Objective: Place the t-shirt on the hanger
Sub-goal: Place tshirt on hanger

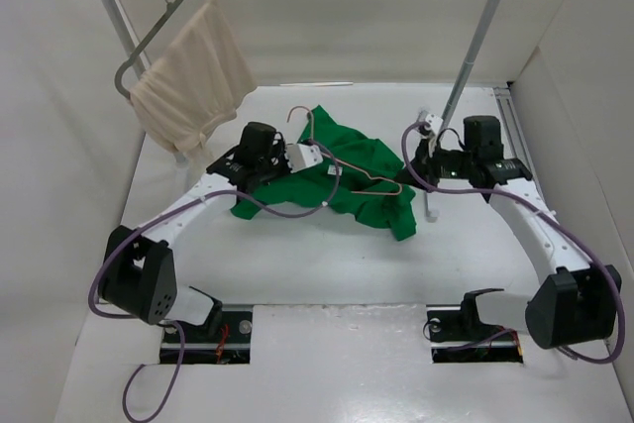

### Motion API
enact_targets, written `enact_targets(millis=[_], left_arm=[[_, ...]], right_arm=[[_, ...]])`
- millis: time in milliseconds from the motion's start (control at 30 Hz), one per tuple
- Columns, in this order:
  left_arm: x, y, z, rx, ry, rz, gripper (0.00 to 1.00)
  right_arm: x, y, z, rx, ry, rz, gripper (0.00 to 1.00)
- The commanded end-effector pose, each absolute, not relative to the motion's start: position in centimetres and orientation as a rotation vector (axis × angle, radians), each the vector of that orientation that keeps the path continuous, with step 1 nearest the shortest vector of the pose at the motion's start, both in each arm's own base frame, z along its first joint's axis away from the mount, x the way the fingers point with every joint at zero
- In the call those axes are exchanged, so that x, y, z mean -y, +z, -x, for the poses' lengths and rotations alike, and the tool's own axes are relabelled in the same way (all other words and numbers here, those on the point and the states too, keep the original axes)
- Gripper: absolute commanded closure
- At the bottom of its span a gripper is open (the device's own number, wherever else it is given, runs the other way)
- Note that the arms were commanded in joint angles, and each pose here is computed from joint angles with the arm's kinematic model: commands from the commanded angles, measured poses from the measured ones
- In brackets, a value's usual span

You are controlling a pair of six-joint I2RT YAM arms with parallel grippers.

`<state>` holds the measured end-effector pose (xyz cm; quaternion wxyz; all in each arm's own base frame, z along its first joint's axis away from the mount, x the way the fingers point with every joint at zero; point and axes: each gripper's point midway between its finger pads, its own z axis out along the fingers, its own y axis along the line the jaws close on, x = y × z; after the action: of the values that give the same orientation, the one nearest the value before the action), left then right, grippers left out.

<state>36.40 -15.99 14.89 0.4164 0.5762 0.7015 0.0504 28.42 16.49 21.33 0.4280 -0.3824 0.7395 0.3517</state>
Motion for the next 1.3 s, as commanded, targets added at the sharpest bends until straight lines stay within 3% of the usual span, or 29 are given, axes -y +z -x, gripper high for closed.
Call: enact_targets(millis=[0,133,267,467,800,1000,1267], left_arm=[[15.5,17.9,-37.6,-1.810,0.136,-1.280,1.00],[11.6,20.3,-41.6,-1.924,0.069,-0.966,1.00],[9.7,20.3,-42.2,-1.900,0.188,-0.987,1.00],[7.2,19.9,-42.8,-1.879,0.384,-0.999,1.00],[8.9,16.7,-40.4,-1.755,0.534,-1.267,1.00],[10.5,16.6,-39.9,-1.747,0.489,-1.291,1.00],[19.3,17.0,-35.5,-1.662,0.049,-1.512,1.00]], right_arm=[[-17.6,23.3,-29.1,-1.803,0.860,1.013,1.00],[-13.5,19.6,-29.8,-1.996,0.765,0.918,1.00],[-9.9,17.4,-29.7,-2.061,0.779,0.764,1.00],[-10.9,19.6,-28.8,-1.965,0.830,0.852,1.00],[-11.3,23.1,-28.5,-1.891,0.845,0.870,1.00],[-12.7,25.0,-27.9,-1.808,0.912,0.887,1.00],[-18.2,25.4,-30.7,-1.756,0.950,0.934,1.00]])
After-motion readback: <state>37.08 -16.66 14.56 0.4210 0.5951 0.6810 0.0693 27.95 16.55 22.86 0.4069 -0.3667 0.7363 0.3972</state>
